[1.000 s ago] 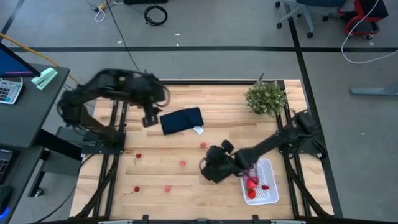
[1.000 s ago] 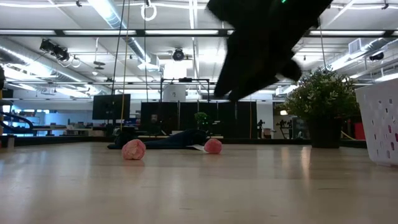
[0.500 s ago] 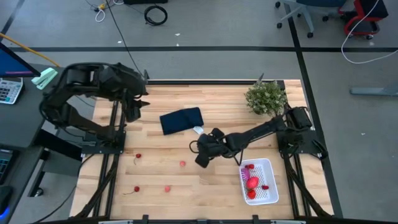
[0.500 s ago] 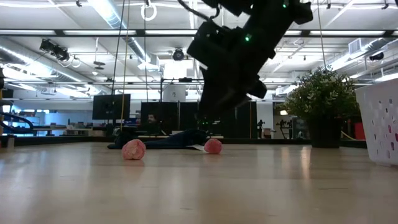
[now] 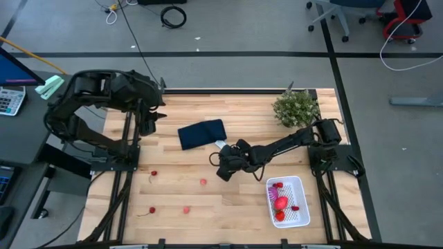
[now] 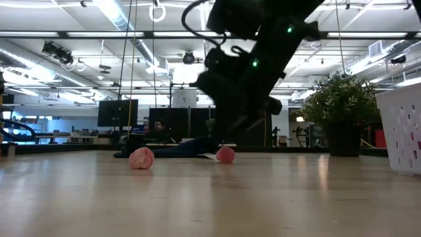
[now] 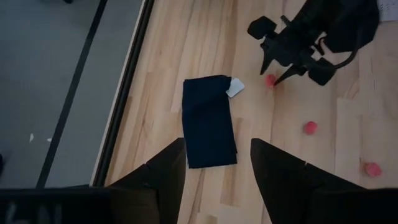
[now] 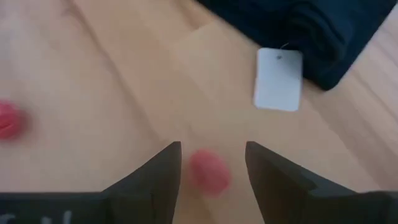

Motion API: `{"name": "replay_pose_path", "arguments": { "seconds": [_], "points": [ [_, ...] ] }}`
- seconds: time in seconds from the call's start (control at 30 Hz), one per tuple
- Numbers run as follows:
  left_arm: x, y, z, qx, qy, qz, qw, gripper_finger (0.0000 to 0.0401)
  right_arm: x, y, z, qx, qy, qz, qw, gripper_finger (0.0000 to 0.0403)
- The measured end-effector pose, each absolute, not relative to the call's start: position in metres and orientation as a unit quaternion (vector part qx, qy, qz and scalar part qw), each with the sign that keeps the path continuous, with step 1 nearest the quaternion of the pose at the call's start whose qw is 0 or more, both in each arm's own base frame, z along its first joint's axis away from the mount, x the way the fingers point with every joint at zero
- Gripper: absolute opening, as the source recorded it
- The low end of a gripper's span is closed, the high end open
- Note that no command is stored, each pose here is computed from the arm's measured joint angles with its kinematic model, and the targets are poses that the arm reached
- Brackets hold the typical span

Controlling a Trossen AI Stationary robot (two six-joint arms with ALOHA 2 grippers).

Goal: Pick and placing Produce into tupperware
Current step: Put the peach into the white bin

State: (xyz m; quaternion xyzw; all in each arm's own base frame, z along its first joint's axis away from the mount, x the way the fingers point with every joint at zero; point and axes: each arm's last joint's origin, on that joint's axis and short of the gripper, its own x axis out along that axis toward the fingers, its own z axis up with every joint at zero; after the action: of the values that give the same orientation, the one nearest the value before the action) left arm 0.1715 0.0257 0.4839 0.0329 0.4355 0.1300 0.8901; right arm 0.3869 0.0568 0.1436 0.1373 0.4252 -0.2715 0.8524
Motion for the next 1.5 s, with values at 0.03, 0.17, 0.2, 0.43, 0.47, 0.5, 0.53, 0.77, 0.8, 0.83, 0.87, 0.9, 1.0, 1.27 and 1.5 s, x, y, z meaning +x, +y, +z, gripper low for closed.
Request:
{"name": "replay_pose_path", "arguments": {
  "seconds": [0.03,0.17,0.2,0.43,0.47,0.5,0.53,0.77,0.8,0.83,0.87,0.9,1.0,1.27,1.5],
  "points": [
    [0.171,0.026,0.484,0.033,0.435,0.13,0.89,0.0186,0.387,0.055,0.142,0.138,0.427,-0.275,0.851,0.0186],
    [0.172,0.026,0.484,0.031,0.435,0.131,0.89,0.019,0.39,0.048,0.133,0.167,0.43,-0.285,0.84,0.0185],
    [0.172,0.026,0.484,0.031,0.436,0.131,0.89,0.0191,0.391,0.048,0.128,0.168,0.437,-0.283,0.837,0.0185],
    [0.172,0.026,0.484,0.031,0.436,0.131,0.89,0.0189,0.391,0.052,0.115,0.183,0.442,-0.296,0.827,0.0184],
    [0.172,0.026,0.484,0.031,0.435,0.131,0.89,0.0187,0.39,0.052,0.114,0.182,0.443,-0.297,0.826,0.0183],
    [0.172,0.026,0.484,0.031,0.436,0.131,0.89,0.0186,0.389,0.052,0.113,0.182,0.444,-0.298,0.825,0.0183],
    [0.172,0.026,0.484,0.031,0.436,0.131,0.89,0.0185,0.389,0.052,0.112,0.185,0.445,-0.3,0.824,0.0182],
    [0.172,0.026,0.484,0.031,0.436,0.131,0.89,0.0186,0.384,0.062,0.109,0.191,0.439,-0.312,0.821,0.0174],
    [0.172,0.026,0.484,0.031,0.436,0.131,0.89,0.0187,0.383,0.065,0.109,0.187,0.436,-0.314,0.822,0.0173],
    [0.172,0.026,0.484,0.031,0.436,0.131,0.89,0.0188,0.382,0.067,0.109,0.182,0.435,-0.316,0.824,0.017],
    [0.172,0.026,0.484,0.031,0.436,0.131,0.89,0.0189,0.381,0.07,0.109,0.177,0.433,-0.317,0.825,0.0166],
    [0.172,0.026,0.484,0.031,0.436,0.131,0.89,0.0189,0.381,0.072,0.108,0.173,0.431,-0.32,0.826,0.0161],
    [0.172,0.026,0.484,0.034,0.436,0.129,0.89,0.0189,0.379,0.078,0.108,0.166,0.425,-0.327,0.828,0.0134],
    [0.172,0.026,0.484,0.036,0.436,0.128,0.89,0.0184,0.359,0.087,0.151,0.186,0.453,-0.292,0.822,0.0052],
    [0.172,0.026,0.484,0.037,0.437,0.128,0.89,0.0189,0.305,0.118,0.23,0.295,0.469,-0.232,0.8,0.0063]
  ]
}}
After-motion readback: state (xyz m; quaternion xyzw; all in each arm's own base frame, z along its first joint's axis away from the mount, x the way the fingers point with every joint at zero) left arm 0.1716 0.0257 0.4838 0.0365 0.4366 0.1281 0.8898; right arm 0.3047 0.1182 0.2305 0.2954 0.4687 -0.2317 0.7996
